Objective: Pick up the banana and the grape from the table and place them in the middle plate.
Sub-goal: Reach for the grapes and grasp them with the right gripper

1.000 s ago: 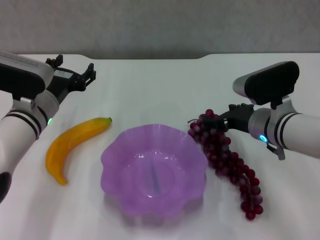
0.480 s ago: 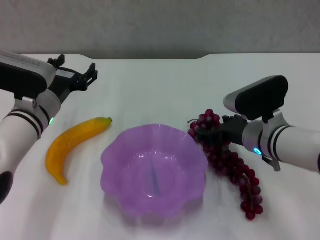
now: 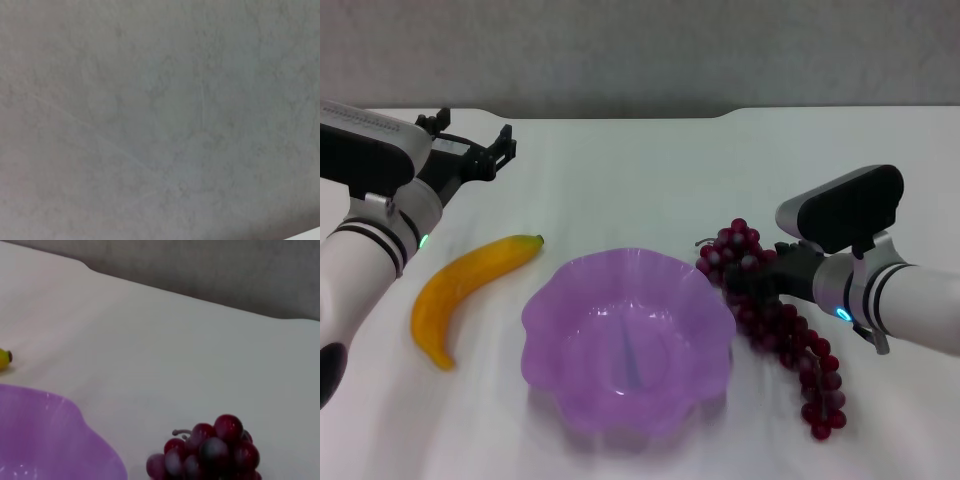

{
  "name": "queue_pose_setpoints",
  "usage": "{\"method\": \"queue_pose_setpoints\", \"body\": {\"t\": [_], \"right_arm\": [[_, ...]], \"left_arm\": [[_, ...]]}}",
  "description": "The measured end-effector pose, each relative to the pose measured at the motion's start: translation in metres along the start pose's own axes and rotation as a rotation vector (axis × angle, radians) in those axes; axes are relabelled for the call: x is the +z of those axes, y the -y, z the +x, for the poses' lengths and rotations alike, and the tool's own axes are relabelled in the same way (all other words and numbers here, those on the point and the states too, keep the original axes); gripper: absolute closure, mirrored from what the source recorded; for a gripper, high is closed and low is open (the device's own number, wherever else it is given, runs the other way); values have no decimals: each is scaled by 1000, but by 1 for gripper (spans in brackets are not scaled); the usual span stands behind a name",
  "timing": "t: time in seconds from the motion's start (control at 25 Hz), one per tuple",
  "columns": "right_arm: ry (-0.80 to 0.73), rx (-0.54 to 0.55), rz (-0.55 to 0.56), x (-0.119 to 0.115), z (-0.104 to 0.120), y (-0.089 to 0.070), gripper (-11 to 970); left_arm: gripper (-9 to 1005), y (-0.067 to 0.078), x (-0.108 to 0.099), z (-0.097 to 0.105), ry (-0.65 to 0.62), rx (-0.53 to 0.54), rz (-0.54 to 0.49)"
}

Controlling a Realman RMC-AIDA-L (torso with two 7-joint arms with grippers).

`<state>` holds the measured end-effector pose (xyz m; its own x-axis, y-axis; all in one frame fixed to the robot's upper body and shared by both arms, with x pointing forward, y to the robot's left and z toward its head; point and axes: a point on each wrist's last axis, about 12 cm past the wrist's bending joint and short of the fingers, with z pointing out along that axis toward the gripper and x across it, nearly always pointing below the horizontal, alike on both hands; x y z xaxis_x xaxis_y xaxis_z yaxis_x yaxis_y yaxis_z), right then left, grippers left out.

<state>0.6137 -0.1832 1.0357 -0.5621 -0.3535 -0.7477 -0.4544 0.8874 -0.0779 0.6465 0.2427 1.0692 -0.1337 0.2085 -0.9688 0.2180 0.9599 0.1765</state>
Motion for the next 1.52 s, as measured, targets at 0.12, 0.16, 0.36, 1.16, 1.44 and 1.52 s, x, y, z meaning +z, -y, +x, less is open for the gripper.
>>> {"method": "queue_pose_setpoints", "body": {"t": [0.12, 0.16, 0.36, 1.16, 1.44, 1.52], "right_arm": [[4, -16, 2, 0, 3, -1, 170], [6, -24, 3, 1, 4, -1, 171], [26, -46, -1, 2, 9, -6, 175], [87, -17, 52, 2, 15, 5, 225], [83, 77, 81, 2, 18, 15, 463], [81, 84, 86, 2, 18, 17, 524]], "left_arm": [[134, 1, 0, 0, 1, 1, 2], [134, 1, 0, 0, 1, 1, 3], [134, 2, 0, -1, 3, 4, 7], [134, 6, 2, -3, 5, 3, 19], [134, 6, 1, -1, 1, 3, 19], [134, 6, 2, -2, 3, 3, 20]]}}
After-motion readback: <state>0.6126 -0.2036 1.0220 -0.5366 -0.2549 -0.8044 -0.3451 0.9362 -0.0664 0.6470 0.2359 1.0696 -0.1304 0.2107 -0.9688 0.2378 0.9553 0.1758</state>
